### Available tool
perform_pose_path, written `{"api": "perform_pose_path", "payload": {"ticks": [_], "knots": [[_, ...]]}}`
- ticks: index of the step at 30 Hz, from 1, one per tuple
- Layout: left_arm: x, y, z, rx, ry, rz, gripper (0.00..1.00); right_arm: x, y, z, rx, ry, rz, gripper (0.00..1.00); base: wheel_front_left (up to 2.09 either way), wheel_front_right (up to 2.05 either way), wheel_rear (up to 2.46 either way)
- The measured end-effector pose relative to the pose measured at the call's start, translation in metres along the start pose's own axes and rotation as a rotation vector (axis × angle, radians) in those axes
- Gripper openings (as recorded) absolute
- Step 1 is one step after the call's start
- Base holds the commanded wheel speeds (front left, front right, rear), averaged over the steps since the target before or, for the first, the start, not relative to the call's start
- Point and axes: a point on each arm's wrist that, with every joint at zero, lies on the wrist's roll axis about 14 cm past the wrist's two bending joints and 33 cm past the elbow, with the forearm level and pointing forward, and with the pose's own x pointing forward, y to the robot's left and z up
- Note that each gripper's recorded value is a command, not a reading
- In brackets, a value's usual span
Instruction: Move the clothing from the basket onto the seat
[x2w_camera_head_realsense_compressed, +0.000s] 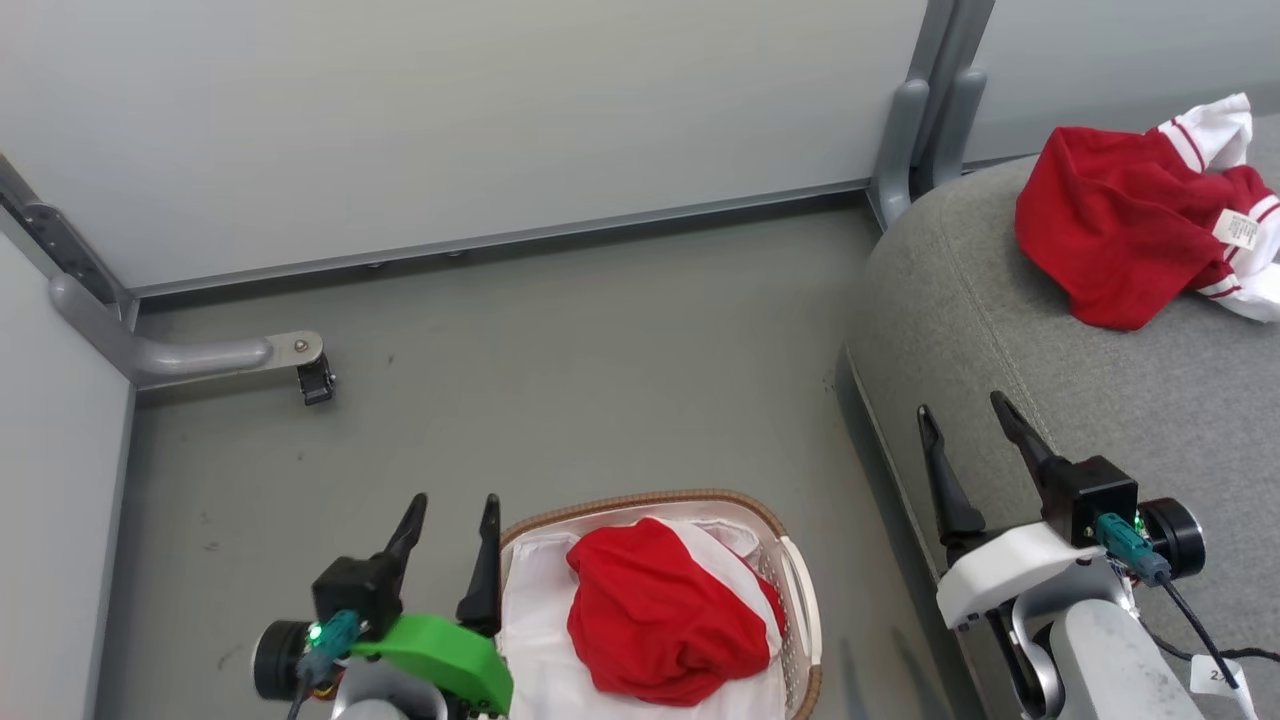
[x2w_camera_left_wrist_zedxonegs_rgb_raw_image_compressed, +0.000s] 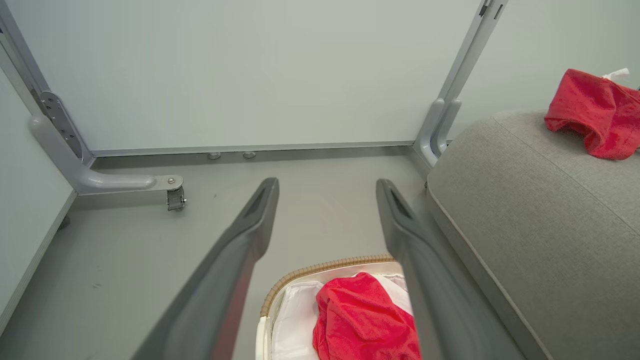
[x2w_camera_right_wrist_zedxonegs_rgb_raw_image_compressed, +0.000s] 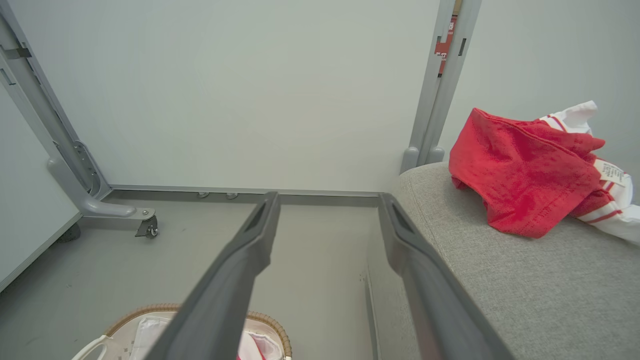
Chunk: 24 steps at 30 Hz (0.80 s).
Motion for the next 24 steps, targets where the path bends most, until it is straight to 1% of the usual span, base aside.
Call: {"api": "perform_pose_path", "payload": {"ticks": [2,5,7,10,13,18,24], "knots": [[0.01,-0.013,-0.006,0.029,0.029,-0.056,1.0,0.005,-0.004,0.004,-0.015,-0.013,-0.006,1.0,0.0,0.0,0.0],[0.029,-0.034,-0.02,0.111,0.088,-0.158,1.0,0.018,-0.01,0.018,-0.046,-0.058,-0.015,1.0,0.0,0.0,0.0],[0.04,-0.043,-0.031,0.142,0.132,-0.207,1.0,0.027,-0.013,0.024,-0.074,-0.08,-0.014,1.0,0.0,0.0,0.0],[0.057,-0.05,-0.046,0.18,0.188,-0.258,1.0,0.038,-0.02,0.031,-0.09,-0.111,-0.026,1.0,0.0,0.0,0.0],[0.07,-0.057,-0.071,0.231,0.27,-0.317,1.0,0.049,-0.032,0.036,-0.109,-0.136,-0.051,1.0,0.0,0.0,0.0],[0.088,-0.06,-0.114,0.292,0.401,-0.388,1.0,0.064,-0.053,0.033,-0.119,-0.149,-0.095,1.0,0.0,0.0,0.0],[0.094,-0.064,-0.176,0.364,0.572,-0.497,1.0,0.078,-0.076,0.005,-0.117,-0.104,-0.14,1.0,0.0,0.0,0.0]]}}
